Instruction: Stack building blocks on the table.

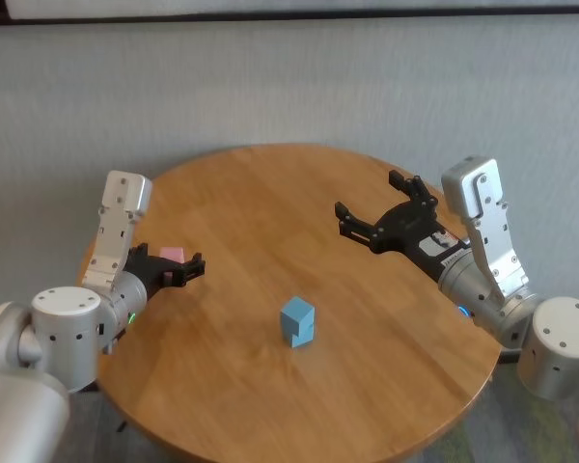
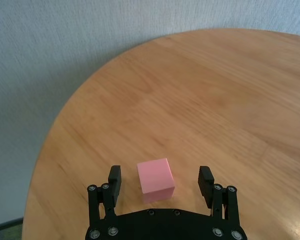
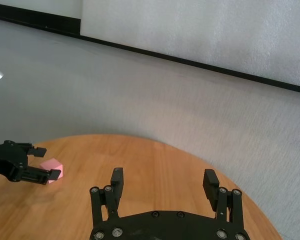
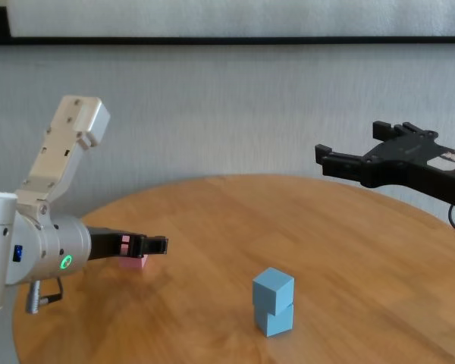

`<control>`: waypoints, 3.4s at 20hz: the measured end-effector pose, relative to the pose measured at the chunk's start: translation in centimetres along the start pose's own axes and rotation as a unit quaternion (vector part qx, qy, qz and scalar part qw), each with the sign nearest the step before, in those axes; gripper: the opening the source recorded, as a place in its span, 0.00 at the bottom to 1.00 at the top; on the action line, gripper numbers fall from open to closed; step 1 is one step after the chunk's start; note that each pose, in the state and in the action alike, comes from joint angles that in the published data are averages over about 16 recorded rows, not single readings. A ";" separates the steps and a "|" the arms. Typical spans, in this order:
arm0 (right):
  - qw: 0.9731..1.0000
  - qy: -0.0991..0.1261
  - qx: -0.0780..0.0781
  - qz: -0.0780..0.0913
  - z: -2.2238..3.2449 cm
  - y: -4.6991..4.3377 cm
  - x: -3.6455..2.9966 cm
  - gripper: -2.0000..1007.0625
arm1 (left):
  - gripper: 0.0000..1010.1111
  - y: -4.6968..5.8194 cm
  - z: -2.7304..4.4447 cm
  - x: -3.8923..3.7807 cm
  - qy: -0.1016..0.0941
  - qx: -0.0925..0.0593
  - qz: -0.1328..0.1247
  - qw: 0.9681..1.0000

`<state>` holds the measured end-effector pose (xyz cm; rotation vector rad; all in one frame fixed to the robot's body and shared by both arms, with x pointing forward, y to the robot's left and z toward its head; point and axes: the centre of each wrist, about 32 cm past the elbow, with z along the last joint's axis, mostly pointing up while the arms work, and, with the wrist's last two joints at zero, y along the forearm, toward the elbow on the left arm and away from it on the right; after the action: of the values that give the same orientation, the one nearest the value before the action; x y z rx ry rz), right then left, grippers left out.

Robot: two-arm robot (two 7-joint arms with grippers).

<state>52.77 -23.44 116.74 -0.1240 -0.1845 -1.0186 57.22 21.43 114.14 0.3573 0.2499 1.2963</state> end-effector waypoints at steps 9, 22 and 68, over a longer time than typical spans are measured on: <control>1.000 0.000 0.000 0.000 0.00 0.00 0.00 1.00 | 0.99 -0.7 0.05 0.54 0.006 0.011 -0.011 1.000; 1.000 0.000 0.000 0.000 0.00 0.00 0.00 1.00 | 0.99 -1.3 0.44 0.95 0.006 0.037 -0.024 0.999; 1.000 0.000 0.000 0.000 0.00 0.00 0.00 1.00 | 0.40 -0.3 0.93 0.23 -0.019 0.007 -0.046 0.999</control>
<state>52.77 -23.44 116.74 -0.1240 -0.1844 -1.0185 57.88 21.48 114.89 0.3779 0.2415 1.1958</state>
